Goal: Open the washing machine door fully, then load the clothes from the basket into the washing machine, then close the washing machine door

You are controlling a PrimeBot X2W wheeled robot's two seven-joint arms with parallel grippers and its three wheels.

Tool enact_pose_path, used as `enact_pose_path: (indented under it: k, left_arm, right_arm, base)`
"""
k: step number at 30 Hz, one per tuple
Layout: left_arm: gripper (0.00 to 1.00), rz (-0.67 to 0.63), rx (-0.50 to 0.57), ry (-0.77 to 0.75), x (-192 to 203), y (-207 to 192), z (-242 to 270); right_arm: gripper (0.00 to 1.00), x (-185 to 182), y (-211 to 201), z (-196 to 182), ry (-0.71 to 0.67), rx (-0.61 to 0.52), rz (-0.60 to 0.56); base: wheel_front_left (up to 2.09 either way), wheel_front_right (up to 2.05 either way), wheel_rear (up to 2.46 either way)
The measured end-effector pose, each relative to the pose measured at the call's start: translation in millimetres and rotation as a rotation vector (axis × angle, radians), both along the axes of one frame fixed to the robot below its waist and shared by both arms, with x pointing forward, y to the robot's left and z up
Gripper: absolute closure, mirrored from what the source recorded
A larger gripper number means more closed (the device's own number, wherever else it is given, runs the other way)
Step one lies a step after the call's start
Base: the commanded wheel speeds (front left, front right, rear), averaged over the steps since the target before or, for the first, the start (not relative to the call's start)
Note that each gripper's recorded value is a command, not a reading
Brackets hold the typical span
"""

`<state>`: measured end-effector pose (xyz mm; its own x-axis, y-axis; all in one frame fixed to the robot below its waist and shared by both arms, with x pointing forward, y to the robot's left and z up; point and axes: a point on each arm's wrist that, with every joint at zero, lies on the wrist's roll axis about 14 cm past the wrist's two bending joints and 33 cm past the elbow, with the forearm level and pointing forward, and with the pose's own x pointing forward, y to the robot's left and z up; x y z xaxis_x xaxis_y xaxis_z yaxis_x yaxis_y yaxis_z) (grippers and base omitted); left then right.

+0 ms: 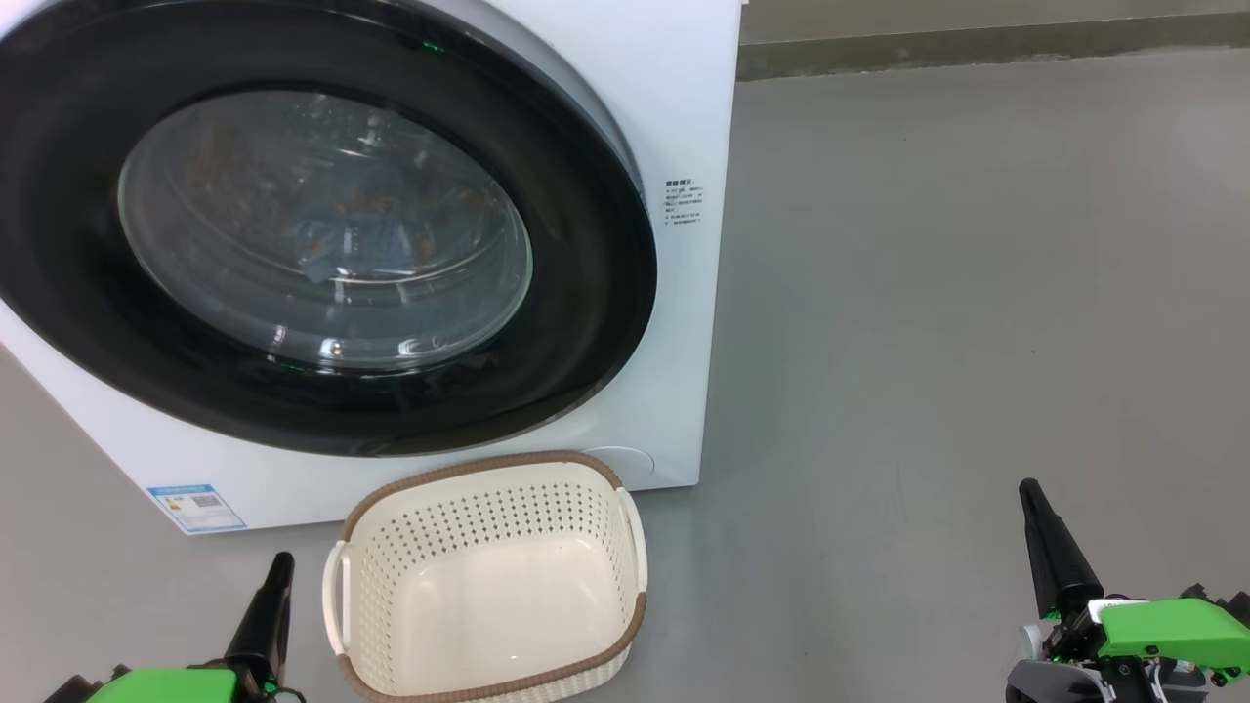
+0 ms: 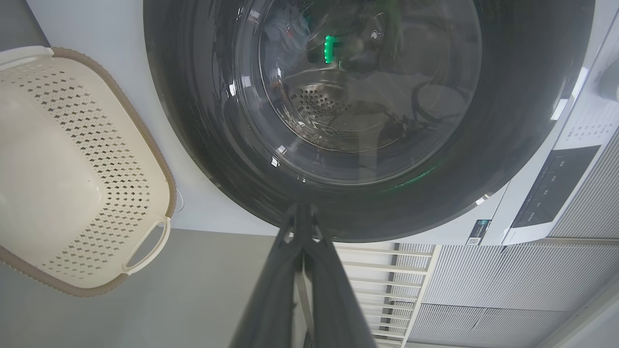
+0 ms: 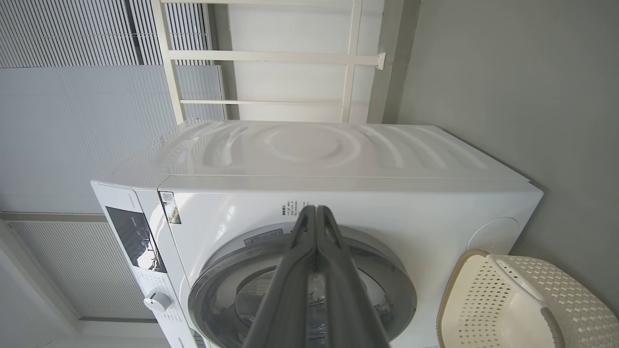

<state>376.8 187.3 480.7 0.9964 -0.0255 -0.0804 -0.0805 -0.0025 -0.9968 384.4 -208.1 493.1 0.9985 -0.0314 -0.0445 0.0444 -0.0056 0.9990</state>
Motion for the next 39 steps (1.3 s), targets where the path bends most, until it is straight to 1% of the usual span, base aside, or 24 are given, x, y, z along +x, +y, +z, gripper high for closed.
enact_pose_path:
  k: [39]
  left_arm:
    - [1.0,0.0,0.0,0.0,0.0,0.0,0.0]
  right_arm:
    - [1.0,0.0,0.0,0.0,0.0,0.0,0.0]
  base:
    - [0.0,0.0,0.0]
